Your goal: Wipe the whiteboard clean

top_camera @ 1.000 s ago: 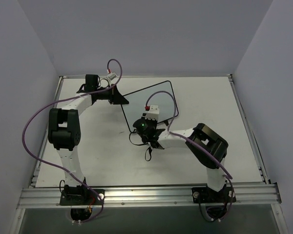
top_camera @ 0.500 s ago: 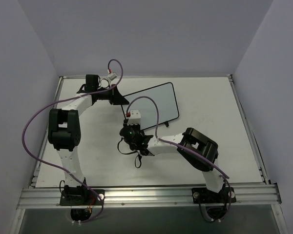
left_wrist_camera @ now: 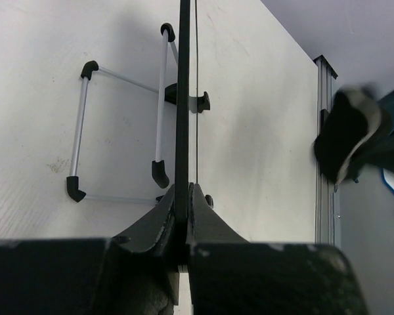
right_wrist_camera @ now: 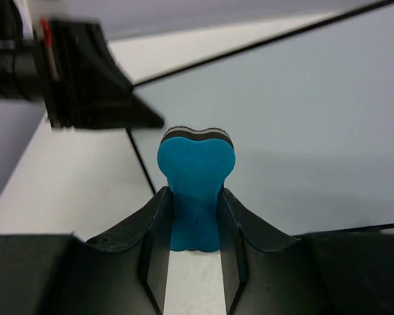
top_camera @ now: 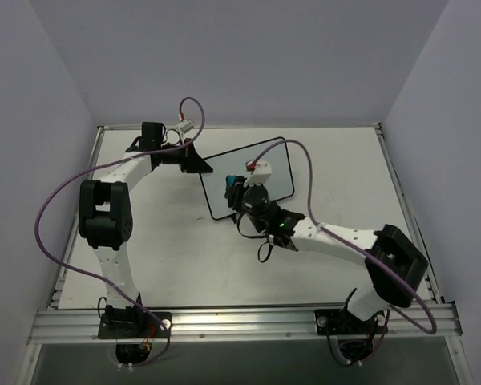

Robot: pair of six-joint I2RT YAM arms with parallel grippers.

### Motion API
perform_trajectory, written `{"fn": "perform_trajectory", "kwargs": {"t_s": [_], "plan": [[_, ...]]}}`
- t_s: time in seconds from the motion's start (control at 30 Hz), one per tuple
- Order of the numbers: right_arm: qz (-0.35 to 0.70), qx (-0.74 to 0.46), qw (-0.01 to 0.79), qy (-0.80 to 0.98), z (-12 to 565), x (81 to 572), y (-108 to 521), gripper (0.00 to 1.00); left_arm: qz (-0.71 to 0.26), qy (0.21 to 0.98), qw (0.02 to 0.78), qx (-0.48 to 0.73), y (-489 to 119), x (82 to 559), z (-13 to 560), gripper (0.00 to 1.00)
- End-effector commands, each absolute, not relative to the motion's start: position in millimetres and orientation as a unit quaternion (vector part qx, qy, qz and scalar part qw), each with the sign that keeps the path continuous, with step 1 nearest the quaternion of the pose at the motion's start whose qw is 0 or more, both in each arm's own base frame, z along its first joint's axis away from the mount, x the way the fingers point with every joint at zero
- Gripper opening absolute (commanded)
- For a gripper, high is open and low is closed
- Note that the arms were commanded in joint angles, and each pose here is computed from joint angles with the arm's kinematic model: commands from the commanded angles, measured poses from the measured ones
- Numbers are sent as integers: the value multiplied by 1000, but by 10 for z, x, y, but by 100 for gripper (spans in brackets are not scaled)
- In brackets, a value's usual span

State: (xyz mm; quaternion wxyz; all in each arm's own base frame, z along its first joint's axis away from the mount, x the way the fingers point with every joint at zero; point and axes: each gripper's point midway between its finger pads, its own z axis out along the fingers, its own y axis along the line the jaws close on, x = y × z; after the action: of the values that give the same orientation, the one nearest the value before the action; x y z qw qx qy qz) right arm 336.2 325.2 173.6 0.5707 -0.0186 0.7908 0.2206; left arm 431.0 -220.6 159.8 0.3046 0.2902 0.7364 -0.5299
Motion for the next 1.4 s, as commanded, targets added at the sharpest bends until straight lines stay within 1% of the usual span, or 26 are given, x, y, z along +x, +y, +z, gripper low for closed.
{"fn": "perform_trajectory", "kwargs": {"t_s": [0.0,0.07,0.1,0.17,0.2,0.27,0.3,0.43,0.6,0.77,0.87,1.0,1.2,1.23,1.37], "plan": [[186,30,590,785,2255,3484,2545,0,-477,738,342,332,-2075,4388,1639,2],[164,49,586,792,2329,3527,2218,0,-474,735,354,332,-1990,4395,1737,2],[150,67,580,798,2388,3558,1897,0,-471,735,358,331,-1955,4402,1751,2],[129,81,575,804,2424,3568,1578,0,-468,736,366,325,-1862,4425,1790,2],[102,104,572,807,2461,3560,1262,0,-467,738,366,322,-1840,4429,1793,2],[74,113,572,809,2496,3549,989,0,-462,739,371,319,-1802,4452,1813,2],[56,114,558,820,2431,3482,850,0,-461,741,369,319,-1811,4448,1813,2],[20,144,522,840,2235,3511,374,0,-447,750,361,328,-1891,4432,1750,2],[10,172,458,872,1816,3562,77,0,-442,757,350,331,-1996,4415,1663,3],[2,177,452,874,1773,3597,-8,0,-446,759,340,331,-2066,4414,1604,4],[-16,169,420,892,1630,3586,-38,0,-448,761,336,328,-2075,4423,1558,4],[-32,165,383,909,1460,3621,-59,0,-447,765,331,324,-2098,4435,1504,9],[-68,183,342,919,1188,3589,-162,2,-432,776,327,323,-2094,4463,1405,13],[-69,186,337,920,1150,3581,-173,4,-430,778,325,323,-2090,4467,1375,15],[-53,191,308,930,864,3587,-142,5,-424,782,325,320,-2064,4507,1345,18]]}}
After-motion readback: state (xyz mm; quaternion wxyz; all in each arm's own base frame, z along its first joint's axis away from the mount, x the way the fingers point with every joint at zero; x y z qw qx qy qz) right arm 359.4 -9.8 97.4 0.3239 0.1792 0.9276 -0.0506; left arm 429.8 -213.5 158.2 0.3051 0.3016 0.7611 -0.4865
